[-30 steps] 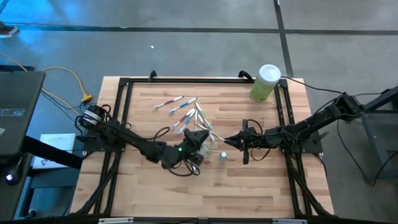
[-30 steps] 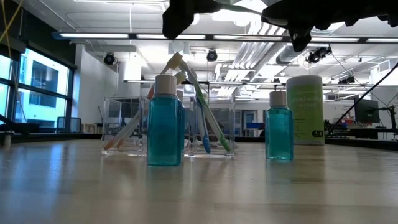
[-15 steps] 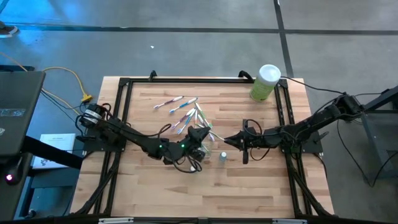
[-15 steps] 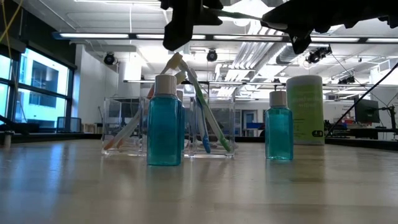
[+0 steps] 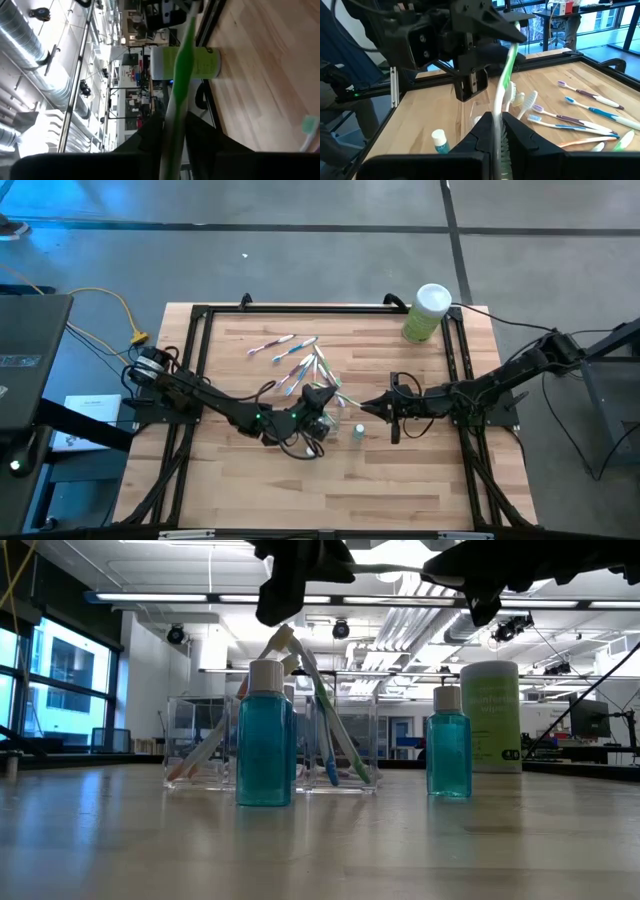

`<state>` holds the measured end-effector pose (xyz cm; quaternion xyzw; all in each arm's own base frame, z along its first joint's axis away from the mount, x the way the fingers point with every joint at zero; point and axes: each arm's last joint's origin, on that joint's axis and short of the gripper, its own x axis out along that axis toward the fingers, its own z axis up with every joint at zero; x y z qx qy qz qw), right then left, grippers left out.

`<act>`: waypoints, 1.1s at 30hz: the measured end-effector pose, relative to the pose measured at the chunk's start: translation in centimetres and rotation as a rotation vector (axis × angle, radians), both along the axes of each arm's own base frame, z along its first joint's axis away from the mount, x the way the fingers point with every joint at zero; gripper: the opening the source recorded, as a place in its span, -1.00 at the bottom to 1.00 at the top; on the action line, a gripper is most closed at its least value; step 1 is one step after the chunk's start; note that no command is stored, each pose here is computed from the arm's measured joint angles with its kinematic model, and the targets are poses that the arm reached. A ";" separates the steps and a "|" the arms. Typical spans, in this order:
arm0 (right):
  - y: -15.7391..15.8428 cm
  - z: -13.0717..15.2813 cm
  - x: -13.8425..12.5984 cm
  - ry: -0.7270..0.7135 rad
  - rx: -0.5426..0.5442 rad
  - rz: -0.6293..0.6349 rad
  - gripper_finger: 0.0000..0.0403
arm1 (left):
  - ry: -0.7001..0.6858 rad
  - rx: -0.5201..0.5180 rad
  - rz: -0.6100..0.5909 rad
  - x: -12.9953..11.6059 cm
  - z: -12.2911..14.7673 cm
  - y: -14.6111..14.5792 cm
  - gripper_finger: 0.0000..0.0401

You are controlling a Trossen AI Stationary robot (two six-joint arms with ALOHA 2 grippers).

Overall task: Pick & Place toothbrushing station
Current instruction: Put the green toothbrush into the transparent organizer

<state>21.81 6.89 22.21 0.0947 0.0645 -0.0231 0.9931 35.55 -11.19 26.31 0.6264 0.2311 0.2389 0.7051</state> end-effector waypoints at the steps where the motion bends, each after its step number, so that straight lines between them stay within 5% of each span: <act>1: 0.0 0.0 0.0 0.000 0.002 0.007 -0.93 | 0.008 0.005 -0.001 0.0 -0.1 0.0 -0.73; 6: 0.1 0.2 0.0 -0.015 0.008 0.020 -0.81 | 0.047 0.020 -0.005 -0.1 -0.4 -0.1 -0.76; 13: 0.1 0.6 0.1 -0.059 -0.052 0.031 -0.31 | 0.014 -0.010 -0.025 -0.5 -0.3 -1.4 -0.77; 18: 0.1 1.2 0.1 -0.113 -0.069 0.031 0.10 | -0.246 -0.233 0.058 -2.0 1.1 -3.3 -0.77; 22: 0.1 1.5 0.1 -0.147 -0.108 0.032 0.32 | -0.387 -0.377 0.009 -4.6 3.8 -5.3 -0.78; 33: 0.1 1.7 0.1 -0.165 -0.103 0.030 0.49 | -0.605 -0.750 -0.153 -12.5 9.1 -6.6 -0.78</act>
